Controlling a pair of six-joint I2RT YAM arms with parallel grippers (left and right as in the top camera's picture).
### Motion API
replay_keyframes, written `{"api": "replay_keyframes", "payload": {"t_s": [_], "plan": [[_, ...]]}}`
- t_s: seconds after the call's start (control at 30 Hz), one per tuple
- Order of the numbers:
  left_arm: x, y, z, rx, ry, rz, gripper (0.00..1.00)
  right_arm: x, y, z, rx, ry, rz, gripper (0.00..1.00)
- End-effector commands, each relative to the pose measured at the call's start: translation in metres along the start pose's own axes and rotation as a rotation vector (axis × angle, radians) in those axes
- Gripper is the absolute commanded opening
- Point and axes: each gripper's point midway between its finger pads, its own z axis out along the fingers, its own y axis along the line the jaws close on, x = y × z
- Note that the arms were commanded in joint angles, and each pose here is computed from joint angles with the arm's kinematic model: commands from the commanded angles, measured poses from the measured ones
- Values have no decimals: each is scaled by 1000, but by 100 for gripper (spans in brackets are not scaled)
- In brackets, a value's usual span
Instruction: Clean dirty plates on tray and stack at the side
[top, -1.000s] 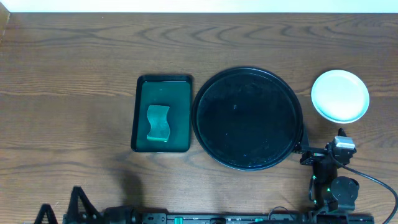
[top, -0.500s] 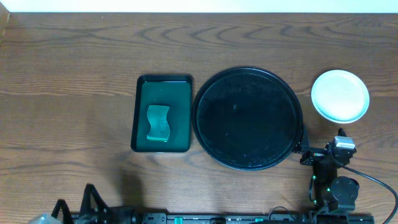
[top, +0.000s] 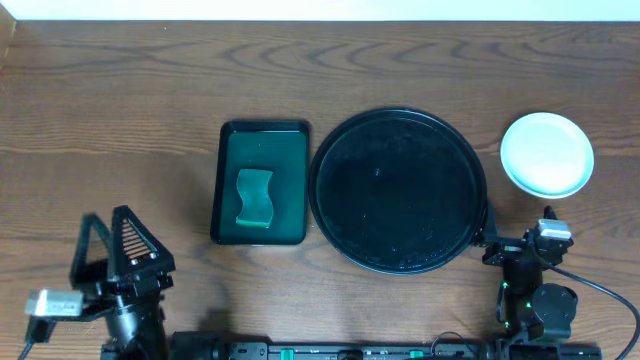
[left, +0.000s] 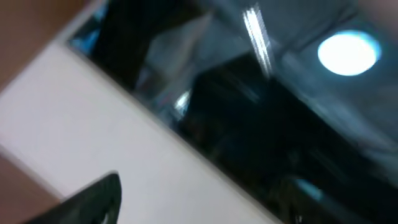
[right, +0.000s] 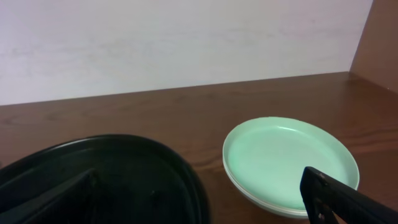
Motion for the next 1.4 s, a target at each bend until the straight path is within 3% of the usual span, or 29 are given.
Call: {"api": "replay_keyframes", "payload": {"t_s": [0.0, 0.17, 0.5, 0.83, 1.1, 1.37], "plan": [[14, 10, 6, 60, -64, -55, 81, 1, -1, 0, 6, 0, 12, 99], [30, 24, 3, 119, -129, -73, 80, 1, -1, 0, 6, 0, 12, 99], [79, 66, 1, 47, -48, -51, 80, 1, -1, 0, 6, 0, 12, 99], [132, 113, -4, -144, 170, 8, 80, 1, -1, 0, 6, 0, 12, 99], [191, 174, -41, -392, 452, 96, 81, 1, -1, 0, 6, 0, 12, 99], [193, 171, -41, -326, 503, 293, 80, 1, -1, 0, 6, 0, 12, 99]]}}
